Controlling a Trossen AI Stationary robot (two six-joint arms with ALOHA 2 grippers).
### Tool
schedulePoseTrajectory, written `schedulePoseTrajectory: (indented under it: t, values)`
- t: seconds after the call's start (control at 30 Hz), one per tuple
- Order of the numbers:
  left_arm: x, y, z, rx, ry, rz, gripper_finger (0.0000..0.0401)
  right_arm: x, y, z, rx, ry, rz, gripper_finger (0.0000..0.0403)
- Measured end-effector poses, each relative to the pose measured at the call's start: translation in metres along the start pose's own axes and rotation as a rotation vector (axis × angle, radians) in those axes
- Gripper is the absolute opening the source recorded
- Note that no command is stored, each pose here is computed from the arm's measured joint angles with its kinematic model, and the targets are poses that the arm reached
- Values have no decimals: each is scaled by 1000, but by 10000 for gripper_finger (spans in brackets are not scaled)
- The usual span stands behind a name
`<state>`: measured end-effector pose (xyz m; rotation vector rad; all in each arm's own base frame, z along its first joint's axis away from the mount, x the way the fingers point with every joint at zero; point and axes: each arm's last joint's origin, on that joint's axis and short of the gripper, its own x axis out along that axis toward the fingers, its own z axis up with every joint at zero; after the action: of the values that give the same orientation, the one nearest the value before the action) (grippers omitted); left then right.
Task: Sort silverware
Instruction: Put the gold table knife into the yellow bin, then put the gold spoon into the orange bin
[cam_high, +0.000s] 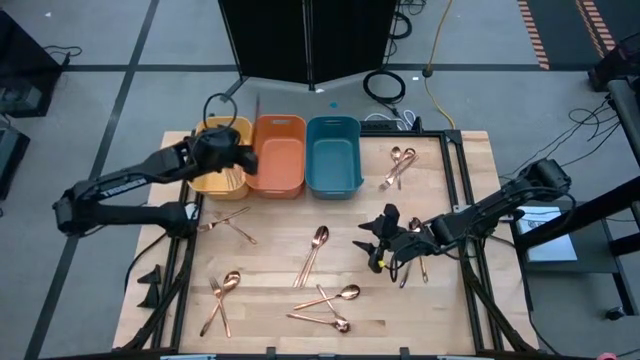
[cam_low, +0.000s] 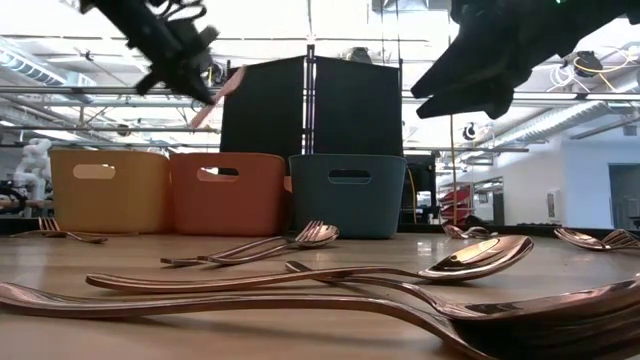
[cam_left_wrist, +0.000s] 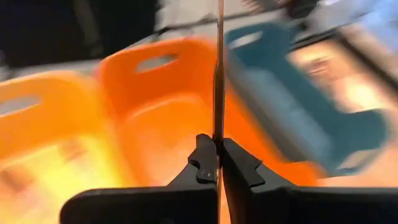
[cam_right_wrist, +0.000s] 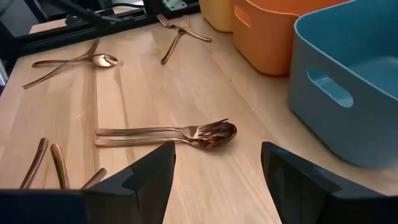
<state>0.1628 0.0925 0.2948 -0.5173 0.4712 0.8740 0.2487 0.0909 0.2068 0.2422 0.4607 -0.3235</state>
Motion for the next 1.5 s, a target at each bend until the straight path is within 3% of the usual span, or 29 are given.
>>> schedulePoseTrajectory:
  t: [0.3,0.43,0.8,1.03,1.3,1.5]
  values:
    - [9,35,-7,-95,161,238,0,0,1,0,15,3,8,228]
    - [10,49,-9,-141,235,282,0,0,1,0,15,10,25,230]
    - [33,79,-21,-272,583,271,2,0,1,0,6,13,30,227]
    - [55,87,-27,-313,727,236,43,0,1,0,8,15,33,227]
    - [63,89,-28,-238,773,212,80,0,2,0,5,15,33,227]
    - [51,80,9,-124,689,177,86,0,2,0,-13,14,33,227]
